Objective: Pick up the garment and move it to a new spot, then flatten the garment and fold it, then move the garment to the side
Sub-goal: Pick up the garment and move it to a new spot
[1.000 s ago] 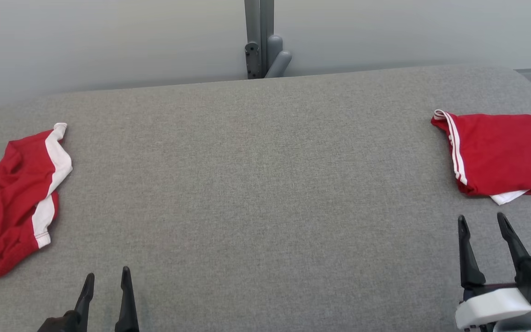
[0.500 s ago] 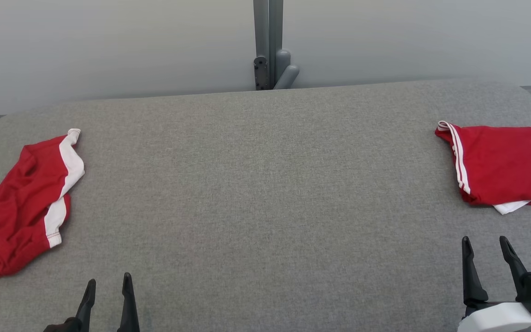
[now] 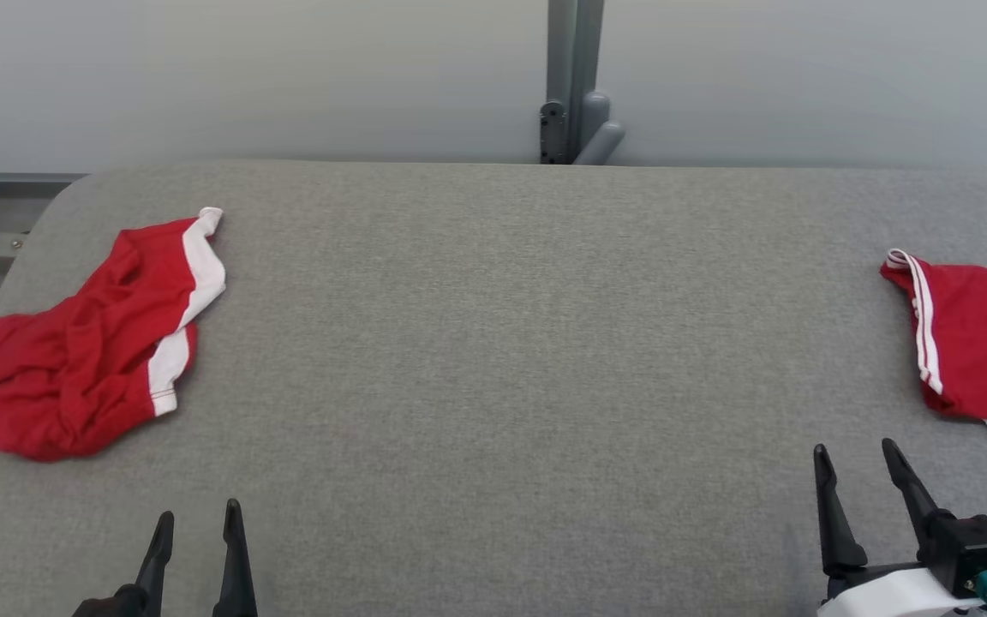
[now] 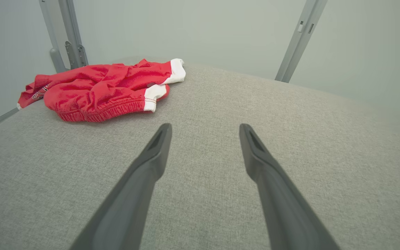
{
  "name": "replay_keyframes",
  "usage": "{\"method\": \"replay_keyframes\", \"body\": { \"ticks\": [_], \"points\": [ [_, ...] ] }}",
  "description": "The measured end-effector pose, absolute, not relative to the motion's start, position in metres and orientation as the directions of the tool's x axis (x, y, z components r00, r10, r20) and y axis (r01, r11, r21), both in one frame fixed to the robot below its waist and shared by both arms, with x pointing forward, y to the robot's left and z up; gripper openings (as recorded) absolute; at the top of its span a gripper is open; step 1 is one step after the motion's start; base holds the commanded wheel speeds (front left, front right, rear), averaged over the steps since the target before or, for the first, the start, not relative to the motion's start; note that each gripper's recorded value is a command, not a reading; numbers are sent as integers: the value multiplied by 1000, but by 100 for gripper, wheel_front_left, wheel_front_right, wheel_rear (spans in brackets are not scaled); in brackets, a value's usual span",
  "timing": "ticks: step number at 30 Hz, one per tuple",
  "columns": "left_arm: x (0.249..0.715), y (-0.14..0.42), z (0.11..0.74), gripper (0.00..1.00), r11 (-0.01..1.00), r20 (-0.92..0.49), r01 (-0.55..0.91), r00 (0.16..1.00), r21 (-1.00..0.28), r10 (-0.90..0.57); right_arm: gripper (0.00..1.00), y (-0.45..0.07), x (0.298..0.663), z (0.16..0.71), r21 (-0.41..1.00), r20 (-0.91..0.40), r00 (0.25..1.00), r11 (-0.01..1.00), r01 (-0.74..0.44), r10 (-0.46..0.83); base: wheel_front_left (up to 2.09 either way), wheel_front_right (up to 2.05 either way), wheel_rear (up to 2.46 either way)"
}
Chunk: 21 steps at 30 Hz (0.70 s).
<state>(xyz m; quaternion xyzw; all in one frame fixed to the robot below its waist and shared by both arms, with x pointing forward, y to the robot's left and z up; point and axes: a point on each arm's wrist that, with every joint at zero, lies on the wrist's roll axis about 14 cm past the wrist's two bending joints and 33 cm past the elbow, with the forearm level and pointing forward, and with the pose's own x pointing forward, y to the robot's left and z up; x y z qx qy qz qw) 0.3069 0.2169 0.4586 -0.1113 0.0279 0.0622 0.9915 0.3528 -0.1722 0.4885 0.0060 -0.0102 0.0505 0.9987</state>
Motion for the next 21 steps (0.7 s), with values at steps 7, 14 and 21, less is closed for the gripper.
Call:
{"method": "replay_keyframes", "body": {
  "ticks": [7, 14, 21],
  "points": [
    [270, 259, 457, 100, 933, -74, -289, 957, -216, 279, 100, -97, 364, 490, 32, 27, 946, 946, -323, 323, 0, 0, 0],
    [219, 301, 456, 100, 860, -77, -460, 887, -220, 454, 100, -26, 363, 494, 44, 40, 855, 854, -518, 516, 0, 0, 0],
    [206, 320, 457, 100, 813, -72, -516, 853, -270, 518, 100, -1, 364, 493, 91, 44, 817, 812, -576, 575, 0, 0, 0]
  ]
}}
